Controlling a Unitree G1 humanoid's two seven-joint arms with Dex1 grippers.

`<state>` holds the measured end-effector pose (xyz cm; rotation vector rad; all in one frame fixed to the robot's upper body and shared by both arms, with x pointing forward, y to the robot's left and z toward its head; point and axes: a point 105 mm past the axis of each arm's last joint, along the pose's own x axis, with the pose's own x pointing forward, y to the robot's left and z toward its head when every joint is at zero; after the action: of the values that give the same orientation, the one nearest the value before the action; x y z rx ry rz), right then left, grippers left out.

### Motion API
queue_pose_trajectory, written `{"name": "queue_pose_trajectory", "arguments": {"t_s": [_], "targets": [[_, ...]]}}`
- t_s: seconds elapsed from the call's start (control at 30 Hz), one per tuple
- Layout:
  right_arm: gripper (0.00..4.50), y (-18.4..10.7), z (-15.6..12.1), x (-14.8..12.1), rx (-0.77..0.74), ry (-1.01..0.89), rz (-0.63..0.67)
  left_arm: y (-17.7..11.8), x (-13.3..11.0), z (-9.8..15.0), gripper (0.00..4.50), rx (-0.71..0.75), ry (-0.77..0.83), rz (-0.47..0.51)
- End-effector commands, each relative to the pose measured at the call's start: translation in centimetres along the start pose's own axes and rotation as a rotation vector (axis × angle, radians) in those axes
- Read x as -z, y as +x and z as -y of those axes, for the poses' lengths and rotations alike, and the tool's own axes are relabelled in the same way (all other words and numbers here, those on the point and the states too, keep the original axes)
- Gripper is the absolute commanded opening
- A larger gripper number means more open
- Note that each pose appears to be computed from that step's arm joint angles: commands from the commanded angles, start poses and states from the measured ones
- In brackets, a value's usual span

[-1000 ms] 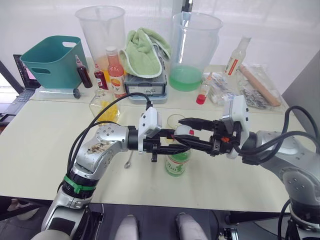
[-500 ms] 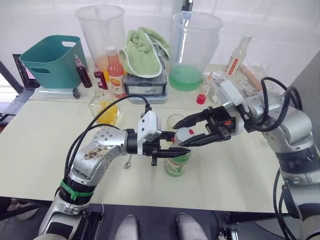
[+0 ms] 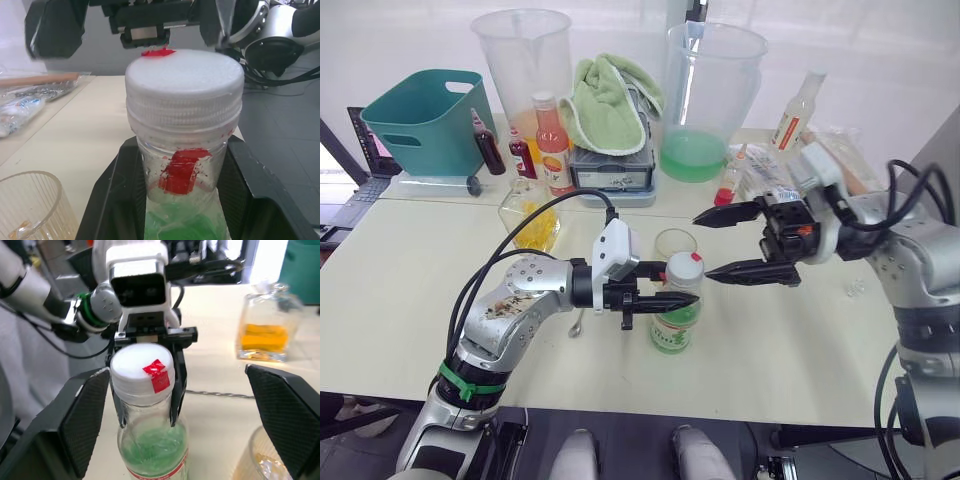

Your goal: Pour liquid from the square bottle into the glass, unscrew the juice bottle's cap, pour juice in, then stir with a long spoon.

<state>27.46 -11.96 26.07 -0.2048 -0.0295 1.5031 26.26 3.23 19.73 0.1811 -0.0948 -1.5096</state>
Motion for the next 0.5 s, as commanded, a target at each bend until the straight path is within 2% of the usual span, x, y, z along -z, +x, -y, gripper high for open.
{"name": "queue_pose_trajectory", "arguments": {"t_s": [0.03, 0.23, 0.33, 0.5], "targets": [[4.44, 0.2, -1.8, -1.1, 0.085, -0.048, 0.024, 0.4, 1.3, 1.1, 1.46, 0.054, -0.061, -0.032], [4.44, 1.7, -4.9, -0.3, 0.189, 0.02, 0.086, 0.6, 1.4, 1.3, 1.46, 0.066, -0.063, -0.024], [4.44, 3.1, -5.3, 0.7, 0.293, 0.006, 0.08, 0.8, 1.3, 1.2, 1.46, 0.071, -0.063, -0.018], [4.44, 3.5, -4.5, 0.9, 0.378, -0.011, 0.071, 0.9, 1.1, 1.1, 1.46, 0.076, -0.051, -0.016]]}}
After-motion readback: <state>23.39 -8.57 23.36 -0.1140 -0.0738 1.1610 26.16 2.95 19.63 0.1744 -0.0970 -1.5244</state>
